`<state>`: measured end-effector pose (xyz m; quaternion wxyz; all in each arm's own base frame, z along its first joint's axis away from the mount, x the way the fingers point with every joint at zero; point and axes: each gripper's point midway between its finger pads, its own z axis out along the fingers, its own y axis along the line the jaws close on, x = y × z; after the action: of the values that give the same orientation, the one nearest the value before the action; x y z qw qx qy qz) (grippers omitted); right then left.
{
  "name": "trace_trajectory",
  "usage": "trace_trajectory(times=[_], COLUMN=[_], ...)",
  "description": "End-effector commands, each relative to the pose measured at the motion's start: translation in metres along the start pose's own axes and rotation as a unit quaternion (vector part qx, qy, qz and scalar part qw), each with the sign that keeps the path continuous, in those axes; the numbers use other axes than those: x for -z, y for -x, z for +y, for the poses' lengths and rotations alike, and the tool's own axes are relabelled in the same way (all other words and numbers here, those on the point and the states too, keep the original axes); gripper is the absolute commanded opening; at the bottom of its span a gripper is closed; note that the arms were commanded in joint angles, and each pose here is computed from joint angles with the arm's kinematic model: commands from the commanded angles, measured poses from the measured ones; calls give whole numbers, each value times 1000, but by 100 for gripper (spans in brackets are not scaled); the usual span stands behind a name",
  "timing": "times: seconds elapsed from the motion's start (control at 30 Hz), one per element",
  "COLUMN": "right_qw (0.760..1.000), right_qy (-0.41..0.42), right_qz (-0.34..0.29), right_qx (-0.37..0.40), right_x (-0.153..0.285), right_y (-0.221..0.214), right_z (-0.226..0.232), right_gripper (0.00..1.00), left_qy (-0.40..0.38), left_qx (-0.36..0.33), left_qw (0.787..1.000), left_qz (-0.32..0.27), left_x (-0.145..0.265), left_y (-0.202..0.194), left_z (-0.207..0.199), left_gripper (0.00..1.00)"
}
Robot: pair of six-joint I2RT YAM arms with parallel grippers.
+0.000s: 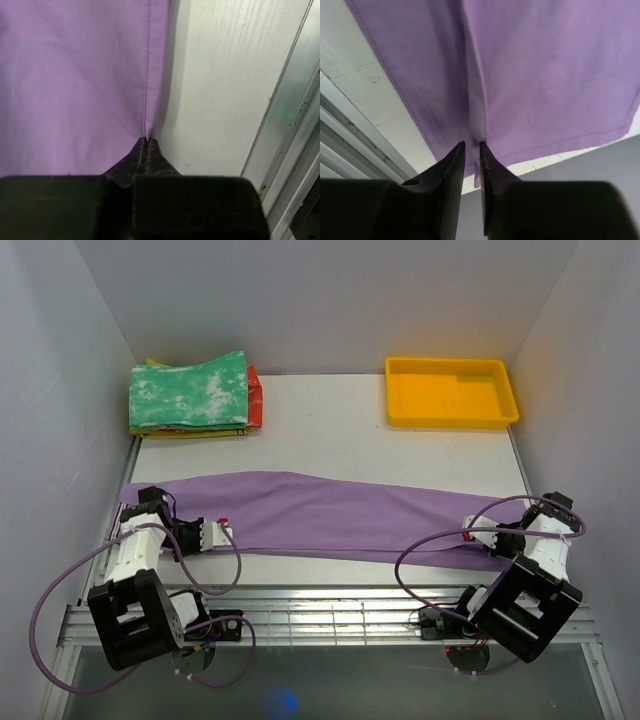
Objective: Fold and stack the trousers
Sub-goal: Fold the trousers
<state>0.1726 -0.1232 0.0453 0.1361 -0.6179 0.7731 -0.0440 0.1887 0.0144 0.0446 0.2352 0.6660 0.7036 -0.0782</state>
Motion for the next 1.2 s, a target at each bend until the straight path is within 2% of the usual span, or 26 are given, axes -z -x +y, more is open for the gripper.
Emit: trace_trajectory(times=[0.0,0.03,0.07,0.13,0.17,0.23,0.5,0.67,0.77,0.87,0.9,0.93,1.03,1.1,1.17], right_qw=[990,990,991,992,992,992,994,994,993,996,996,998,998,994,988], right_qy=[-8,-7,-12,-29,-32,-44,-56,-52,-45,-45,-53,-49,-48,-31,1], right_qz=[29,30,28,30,24,25,7,-2,4,-3,-2,-8,-23,-35,-60], right_qx=[140,135,127,121,118,115,92,101,105,78,66,49,-32,-99,-143], right_x=[-3,-2,-1,8,10,19,27,23,20,17,22,20,26,35,38], right_y=[-8,-8,-7,-10,-10,-13,-14,-8,-9,-9,-11,-11,-14,-11,-6], right_z=[-9,-9,-10,-21,-23,-35,-55,-46,-40,-39,-45,-47,-57,-56,-43], right_gripper=[27,42,43,34,23,9,8,8,8,8,10,19,32,39,41], left_qy=[-17,-17,-19,-14,-11,5,66,82,63,59,45,45,30,35,31], left_qx=[11,14,17,28,31,40,66,68,58,44,46,37,32,32,39], left_qw=[999,999,999,999,999,999,995,993,996,997,998,998,999,998,998], left_qz=[29,34,36,29,27,15,-43,-43,-34,-27,-20,-12,14,32,31], left_x=[-13,-14,-15,-14,-13,-9,30,45,44,42,35,31,15,10,6], left_y=[-18,-22,-23,-22,-22,-17,1,-8,-14,-20,-24,-29,-43,-52,-52], left_z=[-11,-10,-11,-6,-4,7,52,53,41,31,21,19,5,4,-2], left_gripper=[0,0,0,0,0,0,0,0,0,0,0,0,0,8,17])
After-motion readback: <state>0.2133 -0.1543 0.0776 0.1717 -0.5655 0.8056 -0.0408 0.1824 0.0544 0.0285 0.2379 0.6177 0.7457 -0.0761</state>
